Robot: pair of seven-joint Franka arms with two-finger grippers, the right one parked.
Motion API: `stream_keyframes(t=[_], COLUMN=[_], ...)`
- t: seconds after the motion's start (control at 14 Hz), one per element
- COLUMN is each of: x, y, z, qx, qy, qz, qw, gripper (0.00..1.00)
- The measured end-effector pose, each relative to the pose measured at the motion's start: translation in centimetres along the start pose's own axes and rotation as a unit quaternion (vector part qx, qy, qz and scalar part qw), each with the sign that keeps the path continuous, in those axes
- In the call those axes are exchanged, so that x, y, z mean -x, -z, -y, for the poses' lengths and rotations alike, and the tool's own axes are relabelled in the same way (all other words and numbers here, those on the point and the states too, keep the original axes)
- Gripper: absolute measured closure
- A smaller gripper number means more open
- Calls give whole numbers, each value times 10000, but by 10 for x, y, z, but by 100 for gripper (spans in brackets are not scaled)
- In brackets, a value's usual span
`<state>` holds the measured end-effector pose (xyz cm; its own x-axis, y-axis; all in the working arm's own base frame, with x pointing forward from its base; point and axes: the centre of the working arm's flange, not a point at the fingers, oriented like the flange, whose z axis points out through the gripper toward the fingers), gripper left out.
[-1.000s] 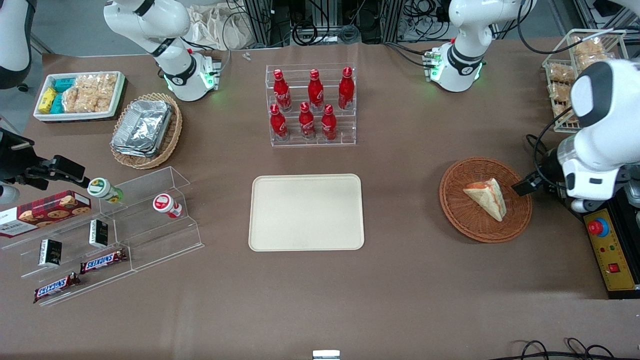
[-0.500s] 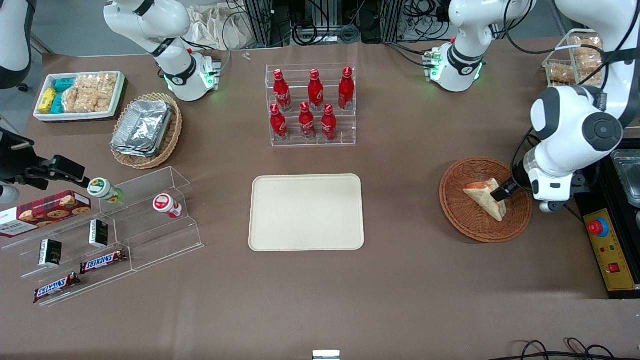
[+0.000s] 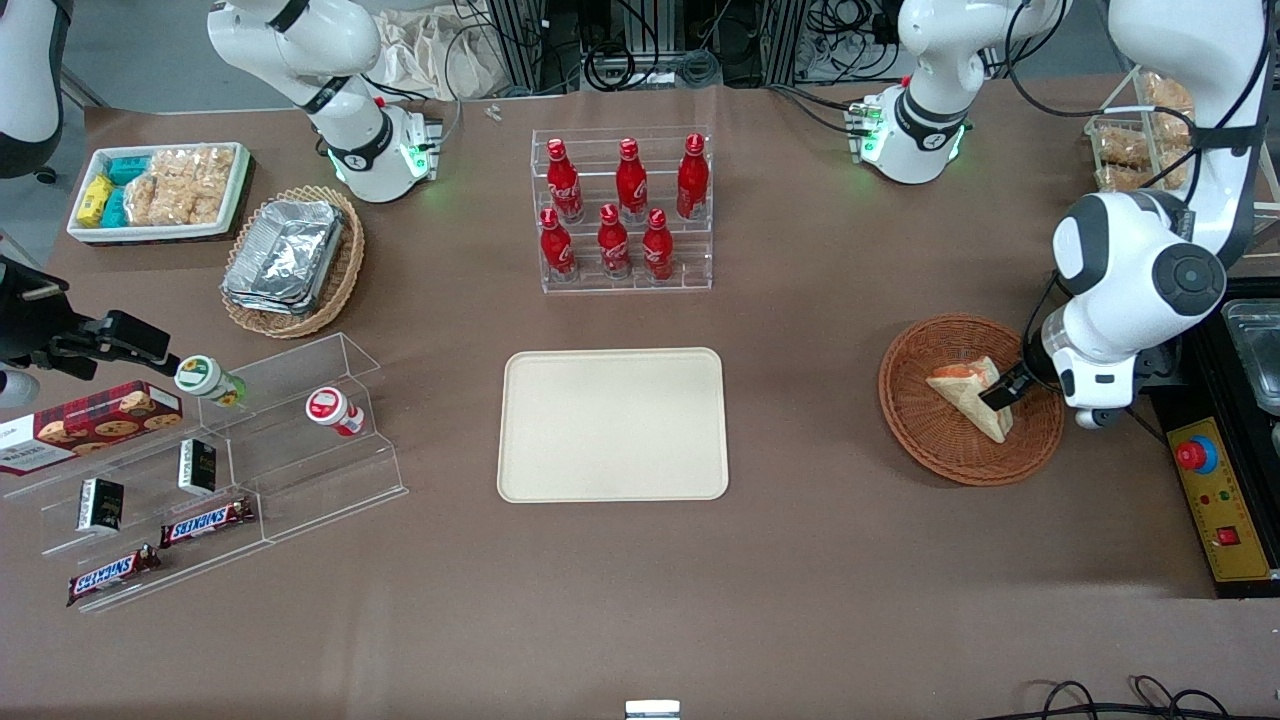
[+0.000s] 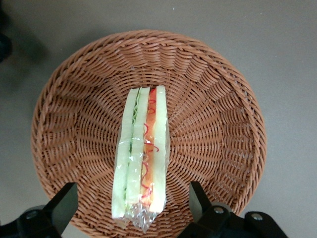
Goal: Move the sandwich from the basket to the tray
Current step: 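Lower the open left gripper around the wrapped sandwich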
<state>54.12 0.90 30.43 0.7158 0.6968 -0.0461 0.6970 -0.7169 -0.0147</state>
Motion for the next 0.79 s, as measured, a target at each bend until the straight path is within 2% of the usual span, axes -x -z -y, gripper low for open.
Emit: stream_keyframes(t=[0.79], x=[4], y=[-34], z=[-4], qx=[24], qy=[382], qz=[84], qw=[9992], gripper=[0])
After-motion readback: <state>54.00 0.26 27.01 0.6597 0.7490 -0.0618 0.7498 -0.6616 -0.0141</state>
